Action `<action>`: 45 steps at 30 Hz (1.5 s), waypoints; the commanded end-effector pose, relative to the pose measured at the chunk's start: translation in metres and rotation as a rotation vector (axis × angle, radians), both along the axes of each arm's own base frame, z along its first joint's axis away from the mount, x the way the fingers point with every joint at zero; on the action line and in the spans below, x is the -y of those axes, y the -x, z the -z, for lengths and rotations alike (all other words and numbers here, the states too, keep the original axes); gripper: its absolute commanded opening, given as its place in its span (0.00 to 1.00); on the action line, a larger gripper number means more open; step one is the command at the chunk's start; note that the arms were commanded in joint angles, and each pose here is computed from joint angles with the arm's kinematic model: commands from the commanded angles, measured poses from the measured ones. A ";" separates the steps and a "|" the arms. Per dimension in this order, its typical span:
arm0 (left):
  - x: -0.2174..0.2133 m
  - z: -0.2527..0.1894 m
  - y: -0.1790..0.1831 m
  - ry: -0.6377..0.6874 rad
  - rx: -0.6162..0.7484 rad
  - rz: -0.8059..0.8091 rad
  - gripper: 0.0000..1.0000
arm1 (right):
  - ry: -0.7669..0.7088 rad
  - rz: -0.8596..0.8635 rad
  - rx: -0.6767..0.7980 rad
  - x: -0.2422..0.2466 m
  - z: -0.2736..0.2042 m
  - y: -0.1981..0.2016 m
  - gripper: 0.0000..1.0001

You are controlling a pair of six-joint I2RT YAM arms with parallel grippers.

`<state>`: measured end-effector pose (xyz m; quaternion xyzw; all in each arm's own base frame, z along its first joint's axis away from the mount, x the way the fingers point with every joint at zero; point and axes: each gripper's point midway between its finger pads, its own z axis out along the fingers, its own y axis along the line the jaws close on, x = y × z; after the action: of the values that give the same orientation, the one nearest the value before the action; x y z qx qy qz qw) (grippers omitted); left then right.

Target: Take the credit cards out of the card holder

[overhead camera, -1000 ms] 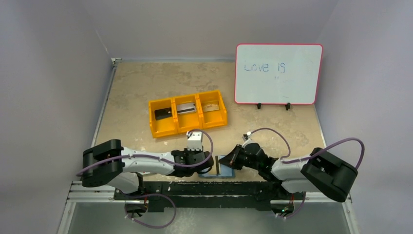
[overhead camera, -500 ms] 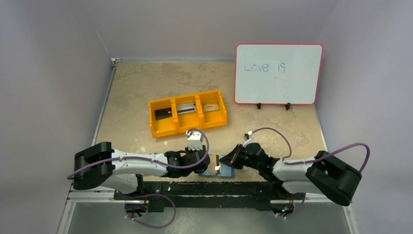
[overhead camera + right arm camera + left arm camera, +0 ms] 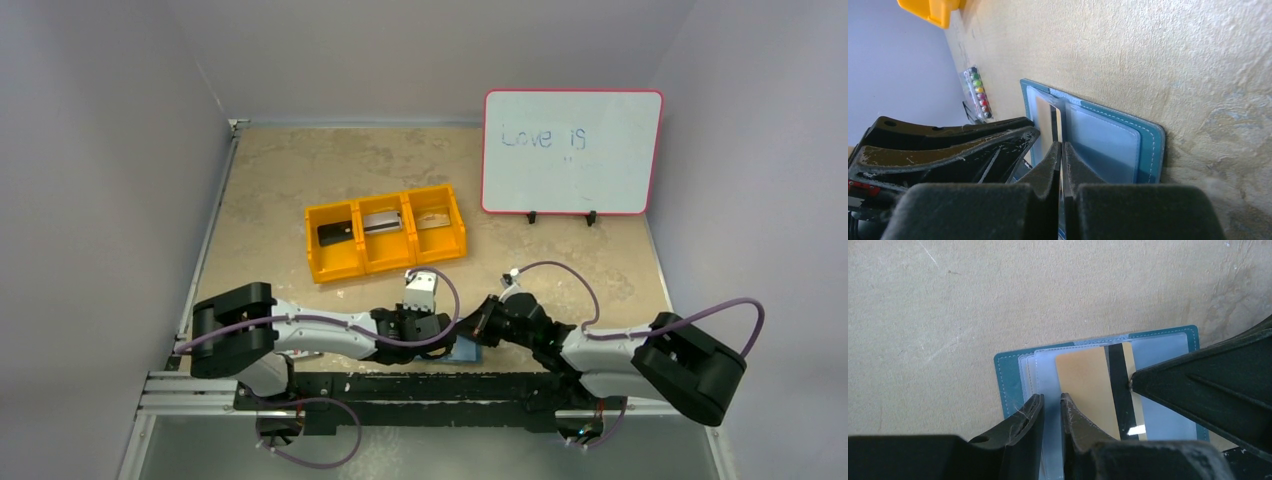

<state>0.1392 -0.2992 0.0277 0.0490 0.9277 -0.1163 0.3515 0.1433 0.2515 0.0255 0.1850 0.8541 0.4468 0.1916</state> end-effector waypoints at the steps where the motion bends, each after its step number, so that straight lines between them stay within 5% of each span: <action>1: -0.005 0.015 0.007 -0.081 -0.018 0.022 0.18 | -0.004 0.015 0.029 0.000 -0.006 -0.006 0.00; 17: -0.008 0.031 0.017 -0.128 -0.039 0.035 0.09 | -0.092 -0.057 0.070 -0.013 -0.022 0.000 0.15; 28: -0.012 0.031 0.015 -0.139 -0.029 0.016 0.06 | -0.125 -0.101 0.038 -0.026 -0.015 0.003 0.00; 45: -0.016 0.032 0.012 -0.159 -0.011 -0.001 0.04 | 0.040 0.029 -0.038 0.012 0.008 0.005 0.00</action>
<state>0.1435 -0.2974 0.0225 0.0572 0.9175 -0.0739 0.3867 0.1390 0.2536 0.0319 0.1871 0.8449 0.4677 0.1800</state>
